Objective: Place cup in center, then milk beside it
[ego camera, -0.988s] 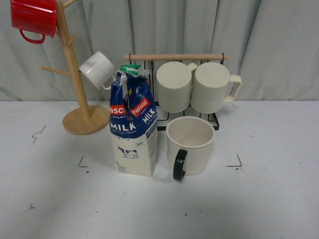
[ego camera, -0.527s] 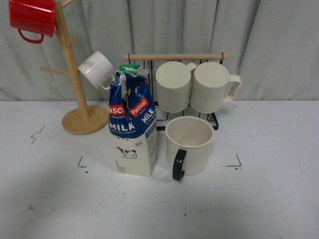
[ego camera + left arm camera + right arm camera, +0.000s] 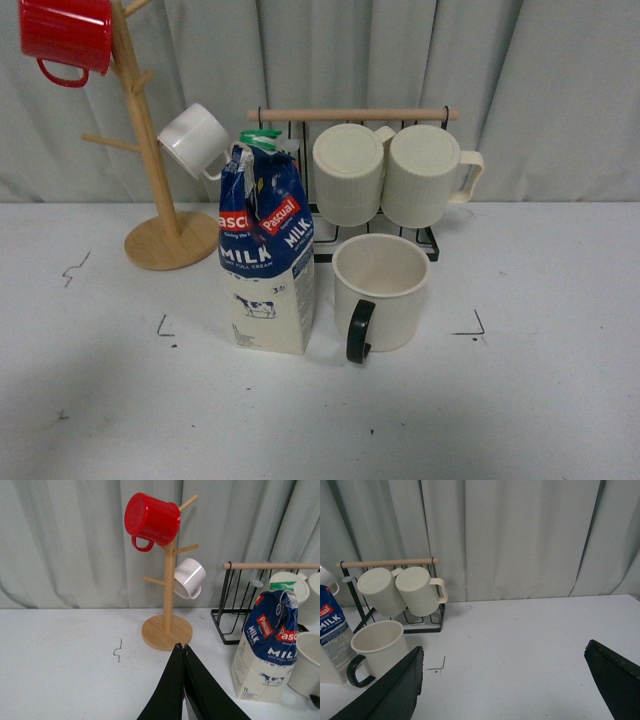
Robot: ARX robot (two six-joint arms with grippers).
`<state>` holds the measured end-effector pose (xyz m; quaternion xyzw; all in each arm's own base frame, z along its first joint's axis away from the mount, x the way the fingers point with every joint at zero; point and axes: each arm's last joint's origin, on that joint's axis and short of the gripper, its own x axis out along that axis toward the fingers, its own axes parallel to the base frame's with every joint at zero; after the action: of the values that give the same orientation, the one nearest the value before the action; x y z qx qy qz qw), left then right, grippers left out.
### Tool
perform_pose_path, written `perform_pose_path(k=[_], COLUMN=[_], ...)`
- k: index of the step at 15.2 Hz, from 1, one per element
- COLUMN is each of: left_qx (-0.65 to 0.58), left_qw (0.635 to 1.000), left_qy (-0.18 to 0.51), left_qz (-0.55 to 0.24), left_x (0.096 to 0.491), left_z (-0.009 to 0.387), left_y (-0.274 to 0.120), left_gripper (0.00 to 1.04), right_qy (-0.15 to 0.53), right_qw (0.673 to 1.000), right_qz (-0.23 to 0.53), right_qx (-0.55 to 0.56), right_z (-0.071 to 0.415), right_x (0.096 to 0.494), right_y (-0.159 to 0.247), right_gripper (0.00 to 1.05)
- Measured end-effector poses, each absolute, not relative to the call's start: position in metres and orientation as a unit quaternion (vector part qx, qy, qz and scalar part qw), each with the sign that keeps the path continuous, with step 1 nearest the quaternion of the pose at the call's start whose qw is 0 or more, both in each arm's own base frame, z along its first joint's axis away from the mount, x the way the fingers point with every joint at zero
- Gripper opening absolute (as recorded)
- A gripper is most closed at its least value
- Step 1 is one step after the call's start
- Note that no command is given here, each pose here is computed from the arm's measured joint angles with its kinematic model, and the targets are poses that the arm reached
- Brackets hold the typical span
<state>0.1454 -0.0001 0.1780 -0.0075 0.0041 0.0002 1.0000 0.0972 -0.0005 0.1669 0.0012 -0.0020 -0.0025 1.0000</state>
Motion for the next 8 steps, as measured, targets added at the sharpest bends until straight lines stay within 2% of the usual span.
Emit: perform_pose_path(k=[4, 5, 8], left_qx=[-0.008, -0.008, -0.007], left_qw=[1.000, 1.000, 1.000], left_qy=[0.006, -0.015, -0.004], left_qz=[0.000, 0.000, 0.000], left_x=[0.139, 0.135, 0.115], left_z=[0.174, 0.172, 0.170], left_y=[0.000, 0.000, 0.000], left_gripper=[0.02, 0.02, 0.02], right_qy=[-0.002, -0.002, -0.002], right_qw=[1.000, 1.000, 1.000], right_qz=[-0.002, -0.002, -0.002], right_qx=[0.001, 0.001, 0.001], right_z=[0.167, 0.167, 0.167], right_x=[0.097, 0.097, 0.097], right_y=[0.000, 0.000, 0.000], right_gripper=[0.98, 0.98, 0.98])
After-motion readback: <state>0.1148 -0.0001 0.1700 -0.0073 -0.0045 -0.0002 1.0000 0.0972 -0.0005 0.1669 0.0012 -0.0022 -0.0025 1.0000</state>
